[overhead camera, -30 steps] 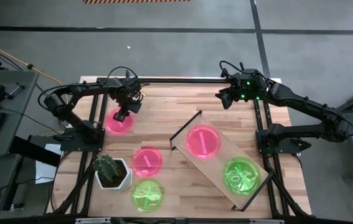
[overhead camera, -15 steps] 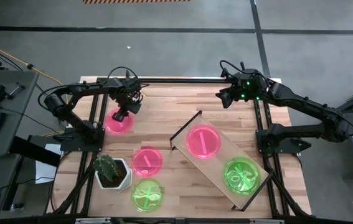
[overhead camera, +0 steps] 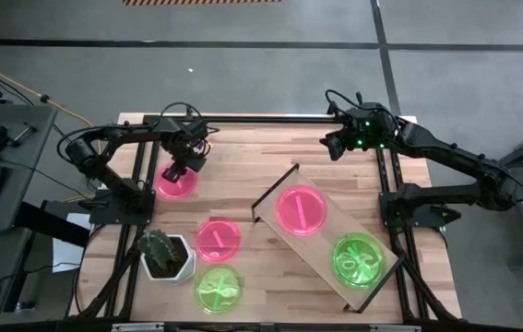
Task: Place and stack plates onto a shelf
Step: Stack the top pink plate on top of the pink plate on the shelf
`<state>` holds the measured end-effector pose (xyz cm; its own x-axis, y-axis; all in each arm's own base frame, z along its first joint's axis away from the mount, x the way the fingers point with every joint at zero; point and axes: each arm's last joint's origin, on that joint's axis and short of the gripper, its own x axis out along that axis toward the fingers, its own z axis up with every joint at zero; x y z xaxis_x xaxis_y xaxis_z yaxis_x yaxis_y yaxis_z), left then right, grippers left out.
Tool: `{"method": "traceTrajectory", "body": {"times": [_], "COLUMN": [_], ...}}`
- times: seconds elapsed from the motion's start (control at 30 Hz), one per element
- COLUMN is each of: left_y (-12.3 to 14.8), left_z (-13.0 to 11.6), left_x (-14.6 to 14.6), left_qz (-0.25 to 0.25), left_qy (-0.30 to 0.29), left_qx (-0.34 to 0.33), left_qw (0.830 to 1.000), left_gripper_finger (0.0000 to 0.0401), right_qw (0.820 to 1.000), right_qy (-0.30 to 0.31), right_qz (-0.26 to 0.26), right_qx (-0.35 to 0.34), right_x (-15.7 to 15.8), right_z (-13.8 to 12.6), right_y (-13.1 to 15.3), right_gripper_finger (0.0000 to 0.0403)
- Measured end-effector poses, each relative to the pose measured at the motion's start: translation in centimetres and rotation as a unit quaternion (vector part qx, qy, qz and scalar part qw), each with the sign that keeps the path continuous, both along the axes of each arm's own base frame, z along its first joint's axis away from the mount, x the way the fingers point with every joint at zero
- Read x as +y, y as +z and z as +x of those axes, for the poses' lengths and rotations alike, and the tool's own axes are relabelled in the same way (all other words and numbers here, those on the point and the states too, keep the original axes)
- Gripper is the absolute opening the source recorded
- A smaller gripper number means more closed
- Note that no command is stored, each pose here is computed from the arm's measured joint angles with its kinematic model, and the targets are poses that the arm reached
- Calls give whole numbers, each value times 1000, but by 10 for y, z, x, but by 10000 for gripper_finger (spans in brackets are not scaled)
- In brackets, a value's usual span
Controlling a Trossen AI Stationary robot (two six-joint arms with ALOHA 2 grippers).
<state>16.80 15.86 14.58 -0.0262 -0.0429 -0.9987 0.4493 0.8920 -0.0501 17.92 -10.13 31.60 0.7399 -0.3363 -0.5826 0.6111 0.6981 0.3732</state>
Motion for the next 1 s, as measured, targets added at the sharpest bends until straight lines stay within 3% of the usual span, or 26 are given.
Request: {"method": "traceTrajectory", "body": {"times": [0.2, 0.5, 0.67, 1.0], "left_y": [-8, 4, 11, -12], "left_z": [-6, 8, 15, 16], "left_x": [-5, 3, 10, 21], "left_qz": [-10, 46, 63, 35], "left_qy": [-19, 19, -10, -15], "left_qx": [11, -2, -26, -3], "left_qw": [1000, 999, 998, 999], "left_gripper_finger": [142, 142, 142, 142], "right_qw": [1000, 1000, 1000, 1000], "right_qy": [0, 5, 4, 2], "right_qz": [0, -6, -7, -4], "right_qx": [0, 3, 3, 2], "right_x": [0, 0, 0, 0], "right_z": [0, 0, 0, 0], "right_y": [0, 0, 0, 0], "right_gripper_finger": [151, 151, 151, 151]}}
